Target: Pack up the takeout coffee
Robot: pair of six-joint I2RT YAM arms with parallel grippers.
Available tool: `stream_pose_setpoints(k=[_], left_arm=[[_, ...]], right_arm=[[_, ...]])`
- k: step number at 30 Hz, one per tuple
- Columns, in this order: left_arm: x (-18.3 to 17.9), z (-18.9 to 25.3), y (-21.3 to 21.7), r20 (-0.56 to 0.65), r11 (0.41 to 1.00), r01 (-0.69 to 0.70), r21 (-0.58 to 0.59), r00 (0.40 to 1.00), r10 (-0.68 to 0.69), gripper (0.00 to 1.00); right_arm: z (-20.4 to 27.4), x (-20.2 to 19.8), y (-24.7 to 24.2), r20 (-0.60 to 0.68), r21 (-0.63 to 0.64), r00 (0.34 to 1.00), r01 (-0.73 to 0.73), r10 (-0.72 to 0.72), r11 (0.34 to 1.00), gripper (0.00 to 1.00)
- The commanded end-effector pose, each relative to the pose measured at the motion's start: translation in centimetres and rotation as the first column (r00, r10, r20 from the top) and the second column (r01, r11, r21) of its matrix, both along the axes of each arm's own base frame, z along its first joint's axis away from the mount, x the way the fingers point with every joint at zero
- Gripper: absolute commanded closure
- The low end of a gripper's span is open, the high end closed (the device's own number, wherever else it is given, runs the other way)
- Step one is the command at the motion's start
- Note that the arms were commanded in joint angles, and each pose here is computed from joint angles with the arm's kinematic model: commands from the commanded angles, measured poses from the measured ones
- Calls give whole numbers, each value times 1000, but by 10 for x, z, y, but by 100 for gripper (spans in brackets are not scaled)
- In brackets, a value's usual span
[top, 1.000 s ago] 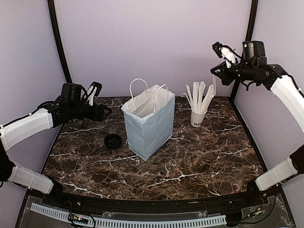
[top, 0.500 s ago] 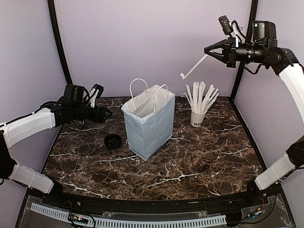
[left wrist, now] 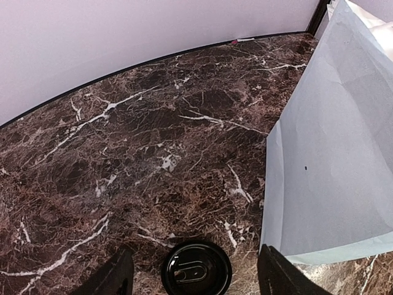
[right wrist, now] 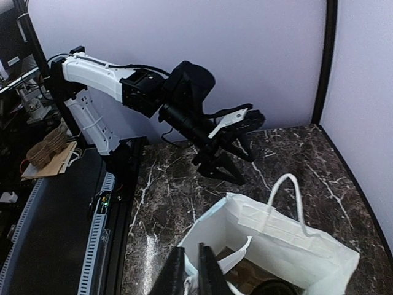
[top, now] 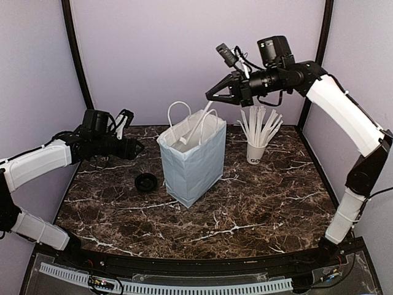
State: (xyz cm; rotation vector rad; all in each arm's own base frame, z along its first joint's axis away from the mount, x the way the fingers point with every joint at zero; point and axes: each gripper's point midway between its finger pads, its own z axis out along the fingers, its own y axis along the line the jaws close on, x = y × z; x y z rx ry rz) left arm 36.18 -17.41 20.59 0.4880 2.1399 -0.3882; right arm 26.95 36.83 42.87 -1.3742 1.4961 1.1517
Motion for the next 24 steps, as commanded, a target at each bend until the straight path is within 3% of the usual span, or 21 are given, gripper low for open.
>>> stream_pose_setpoints(k=[1, 2, 4, 10, 14, 18, 20, 24], left_arm=[[4, 13, 1, 38, 1000, 10, 16, 999, -11, 29], [4, 14, 1, 40, 1000, 10, 17, 999, -11, 29], [3, 15, 1, 43, 1000, 10, 18, 999, -11, 28], [1, 23, 1, 56, 1000, 9, 3, 998, -9, 27], [1, 26, 3, 56, 1000, -1, 1, 998, 1, 27], [1, 29, 7, 67, 1000, -23, 11, 998, 22, 26], [2, 30, 11, 75, 999, -39, 18, 996, 38, 25], [3, 35, 19, 80, 995, -97, 7, 992, 96, 22]], right_arm=[[-4, -8, 29, 44, -36, 999, -10, 12, 999, 59], [0, 0, 28, 76, -44, 997, 36, -33, 998, 50], [10, 17, 16, 159, -49, 979, 133, -124, 990, 41], [24, 50, -52, 253, -46, 910, 351, -329, 935, 35], [17, 67, -108, 302, -53, 823, 519, -481, 853, 32], [-10, 94, -174, 319, -59, 675, 714, -665, 698, 23], [-20, 107, -212, 301, -38, 574, 805, -762, 592, 2], [-33, 120, -295, 175, 64, 352, 928, -920, 367, 1]])
